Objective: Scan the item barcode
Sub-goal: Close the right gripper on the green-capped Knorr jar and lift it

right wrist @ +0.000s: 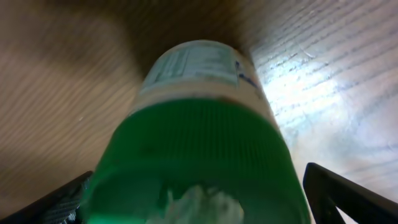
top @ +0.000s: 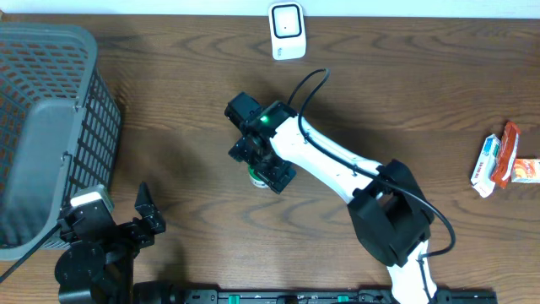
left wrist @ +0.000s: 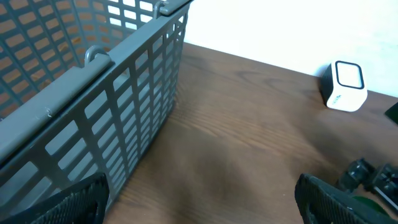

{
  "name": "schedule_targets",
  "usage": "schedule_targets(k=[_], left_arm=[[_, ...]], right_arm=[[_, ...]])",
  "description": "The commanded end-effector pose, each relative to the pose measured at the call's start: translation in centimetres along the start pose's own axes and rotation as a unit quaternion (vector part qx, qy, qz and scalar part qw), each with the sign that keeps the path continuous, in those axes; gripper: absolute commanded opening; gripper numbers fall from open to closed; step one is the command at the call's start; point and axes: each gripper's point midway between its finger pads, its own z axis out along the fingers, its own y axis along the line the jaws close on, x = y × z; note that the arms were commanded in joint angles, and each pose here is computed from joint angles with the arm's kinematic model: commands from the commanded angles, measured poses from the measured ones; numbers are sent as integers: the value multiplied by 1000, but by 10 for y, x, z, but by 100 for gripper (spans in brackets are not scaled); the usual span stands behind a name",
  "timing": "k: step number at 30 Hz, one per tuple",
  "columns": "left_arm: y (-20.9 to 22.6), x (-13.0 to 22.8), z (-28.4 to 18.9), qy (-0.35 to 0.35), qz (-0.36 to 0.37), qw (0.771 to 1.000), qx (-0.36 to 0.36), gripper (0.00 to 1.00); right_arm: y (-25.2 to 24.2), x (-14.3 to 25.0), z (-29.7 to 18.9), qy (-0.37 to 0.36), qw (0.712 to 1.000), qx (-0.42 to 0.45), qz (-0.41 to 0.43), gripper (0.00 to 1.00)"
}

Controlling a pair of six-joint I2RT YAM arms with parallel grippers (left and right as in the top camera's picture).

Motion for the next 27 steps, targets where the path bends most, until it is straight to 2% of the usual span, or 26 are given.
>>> schedule_targets(k=[1, 5, 9, 14, 17, 19, 23, 27], left_arm=[[2, -2, 0, -4, -4, 1000, -6, 96], [2, -2, 0, -4, -4, 1000, -6, 96], [2, -2, 0, -4, -4, 1000, -6, 96], [2, -2, 0, -4, -4, 1000, -6, 96], [2, -2, 0, -4, -4, 1000, -6, 96], [2, -2, 0, -4, -4, 1000, -6, 96], [2, -2, 0, -4, -4, 1000, -6, 96], [2, -2, 0, -4, -4, 1000, -6, 96]], right_arm=[[-9, -4, 20, 0, 1000, 27, 15, 99], [-11, -4, 30, -3, 999, 39, 11, 98], [-15, -8, 39, -21, 998, 53, 7, 92], [-16, -9, 41, -24, 998, 56, -5, 77], [-16, -6, 42, -19, 998, 56, -12, 65], [-15, -4, 41, -12, 998, 54, -23, 62], [-13, 5, 40, 27, 996, 47, -70, 57], [-8, 15, 33, 81, 981, 23, -174, 50]])
